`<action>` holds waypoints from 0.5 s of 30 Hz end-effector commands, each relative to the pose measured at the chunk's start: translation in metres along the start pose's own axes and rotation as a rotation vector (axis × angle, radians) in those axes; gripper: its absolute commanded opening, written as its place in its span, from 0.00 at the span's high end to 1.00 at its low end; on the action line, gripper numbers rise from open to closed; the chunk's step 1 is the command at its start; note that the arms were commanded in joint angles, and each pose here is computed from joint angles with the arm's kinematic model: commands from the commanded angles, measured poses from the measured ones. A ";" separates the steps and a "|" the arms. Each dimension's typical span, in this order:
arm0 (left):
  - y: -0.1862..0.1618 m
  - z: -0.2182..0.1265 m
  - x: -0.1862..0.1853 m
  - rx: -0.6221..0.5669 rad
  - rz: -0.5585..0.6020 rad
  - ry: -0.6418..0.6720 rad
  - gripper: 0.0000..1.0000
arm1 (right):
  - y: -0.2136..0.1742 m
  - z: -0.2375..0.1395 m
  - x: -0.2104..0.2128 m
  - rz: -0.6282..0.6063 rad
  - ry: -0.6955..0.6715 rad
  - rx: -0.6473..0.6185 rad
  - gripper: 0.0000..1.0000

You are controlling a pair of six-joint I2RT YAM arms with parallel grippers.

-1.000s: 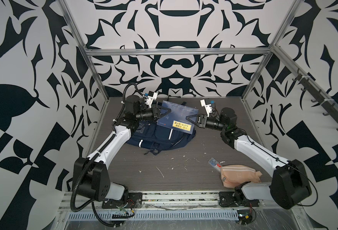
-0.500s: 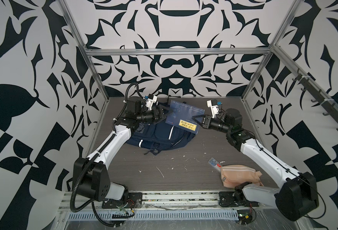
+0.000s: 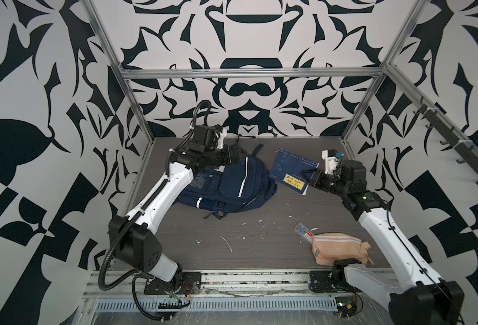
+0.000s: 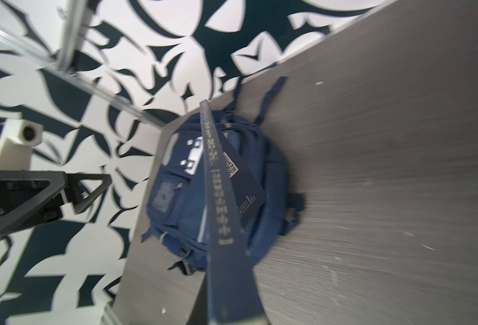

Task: Pack the student bag
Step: 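Grasp the backpack opening edge with the left gripper and pull it open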

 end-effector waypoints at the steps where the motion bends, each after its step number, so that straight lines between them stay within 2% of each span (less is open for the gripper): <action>1: -0.017 0.027 0.020 0.062 0.003 0.202 0.04 | 0.008 -0.013 -0.004 -0.047 -0.099 -0.015 1.00; 8: -0.022 0.084 0.010 0.145 0.077 0.241 0.11 | 0.003 -0.021 -0.021 -0.008 -0.203 -0.017 1.00; 12: -0.030 0.116 0.021 0.202 0.162 0.339 0.14 | -0.003 -0.024 -0.026 0.009 -0.218 -0.023 1.00; 15: -0.035 0.137 0.030 0.214 0.214 0.422 0.26 | -0.006 -0.025 -0.028 0.013 -0.225 -0.016 1.00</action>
Point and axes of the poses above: each gripper's point midway between its finger pads, its own z axis out along the fingers, its own x axis along the line the jaws close on, y = z × x, the point moved 4 cm from there along -z, back along the fingers, and after that the axes turned 1 degree about -z, right-handed, at the moved point
